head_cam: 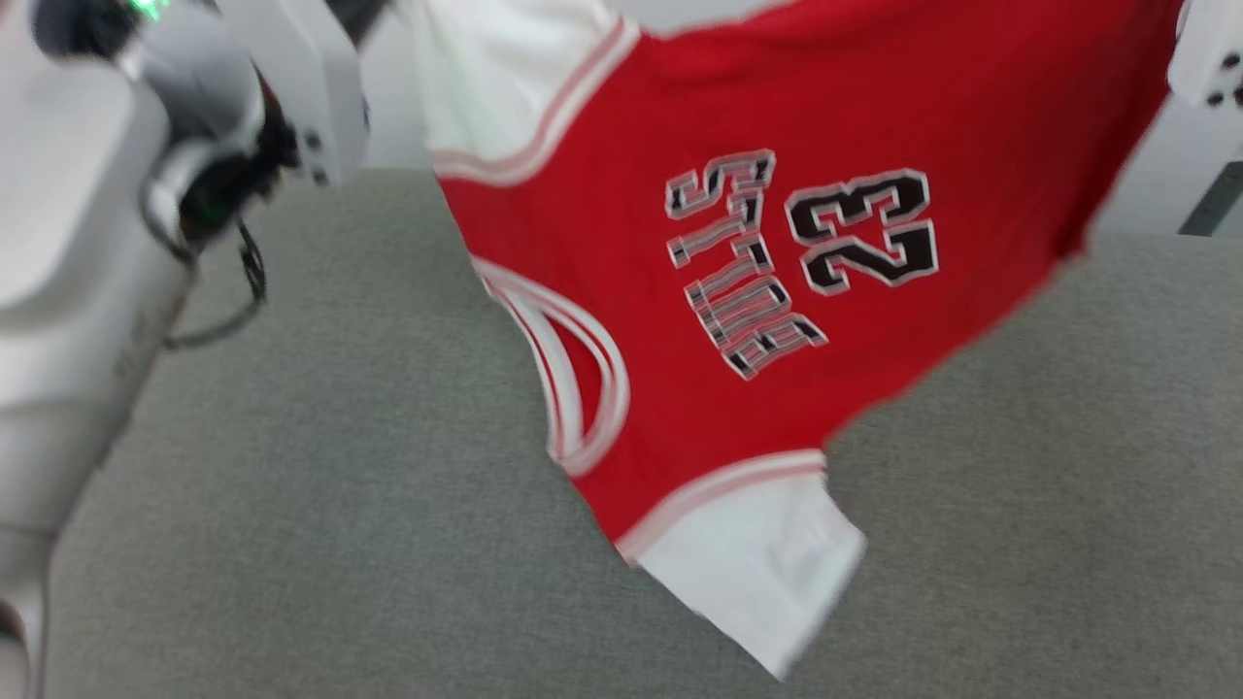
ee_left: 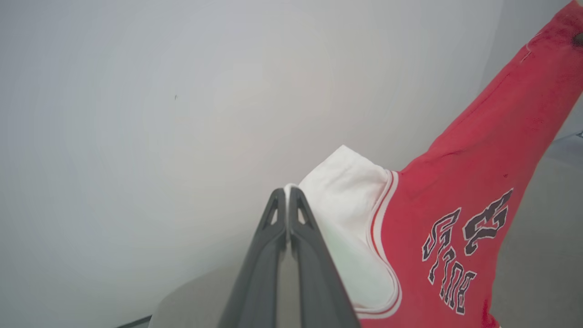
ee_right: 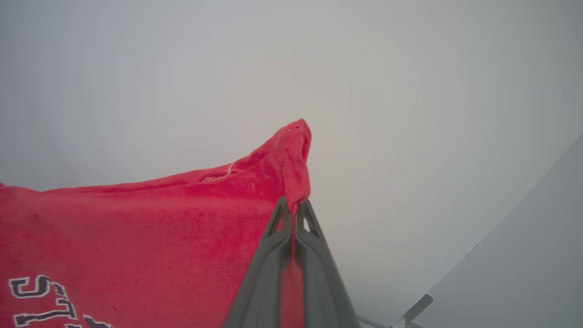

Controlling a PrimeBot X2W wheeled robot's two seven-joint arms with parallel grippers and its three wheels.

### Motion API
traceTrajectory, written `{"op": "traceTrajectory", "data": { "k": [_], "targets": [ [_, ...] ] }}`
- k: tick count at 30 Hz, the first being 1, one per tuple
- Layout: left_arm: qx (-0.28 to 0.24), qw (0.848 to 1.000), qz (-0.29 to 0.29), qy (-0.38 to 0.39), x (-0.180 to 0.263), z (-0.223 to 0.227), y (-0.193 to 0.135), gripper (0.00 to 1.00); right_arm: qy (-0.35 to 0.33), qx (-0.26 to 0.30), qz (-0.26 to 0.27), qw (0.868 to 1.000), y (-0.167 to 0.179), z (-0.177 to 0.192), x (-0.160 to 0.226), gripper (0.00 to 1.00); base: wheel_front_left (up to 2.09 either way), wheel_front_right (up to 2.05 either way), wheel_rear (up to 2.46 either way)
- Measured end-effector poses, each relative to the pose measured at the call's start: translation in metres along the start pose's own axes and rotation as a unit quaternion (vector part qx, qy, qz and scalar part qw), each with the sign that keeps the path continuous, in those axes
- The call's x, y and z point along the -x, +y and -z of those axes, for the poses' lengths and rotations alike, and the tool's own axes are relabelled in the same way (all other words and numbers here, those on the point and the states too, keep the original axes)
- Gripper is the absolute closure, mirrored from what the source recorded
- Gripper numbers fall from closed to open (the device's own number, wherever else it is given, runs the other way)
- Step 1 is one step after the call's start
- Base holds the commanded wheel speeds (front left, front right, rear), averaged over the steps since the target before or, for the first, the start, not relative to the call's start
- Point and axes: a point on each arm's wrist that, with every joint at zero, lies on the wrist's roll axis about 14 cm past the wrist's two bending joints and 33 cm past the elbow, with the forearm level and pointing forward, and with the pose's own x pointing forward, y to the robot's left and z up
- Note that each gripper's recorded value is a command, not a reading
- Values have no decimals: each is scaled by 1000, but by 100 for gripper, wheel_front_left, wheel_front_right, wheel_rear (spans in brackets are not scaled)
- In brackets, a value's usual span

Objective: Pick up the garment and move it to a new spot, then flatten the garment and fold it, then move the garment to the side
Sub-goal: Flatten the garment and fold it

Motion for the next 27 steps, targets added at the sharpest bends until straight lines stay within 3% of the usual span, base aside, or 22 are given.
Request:
{"op": "traceTrajectory", "data": {
  "k": [6,13,18,27],
  "targets": [
    [-35,998,-28,-49,-14,-61,15,100,-74,11,33,997,-17,-44,8,100,0,0,0],
    [-58,991,-61,-106,-27,-114,32,100,-127,5,66,990,-38,-69,10,100,0,0,0],
    [-53,986,-79,-136,-40,-139,44,100,-132,8,86,987,-52,-68,2,100,0,0,0],
    [-34,984,-73,-161,-91,-140,33,100,-137,14,90,986,-56,-60,-28,100,0,0,0]
  ]
}}
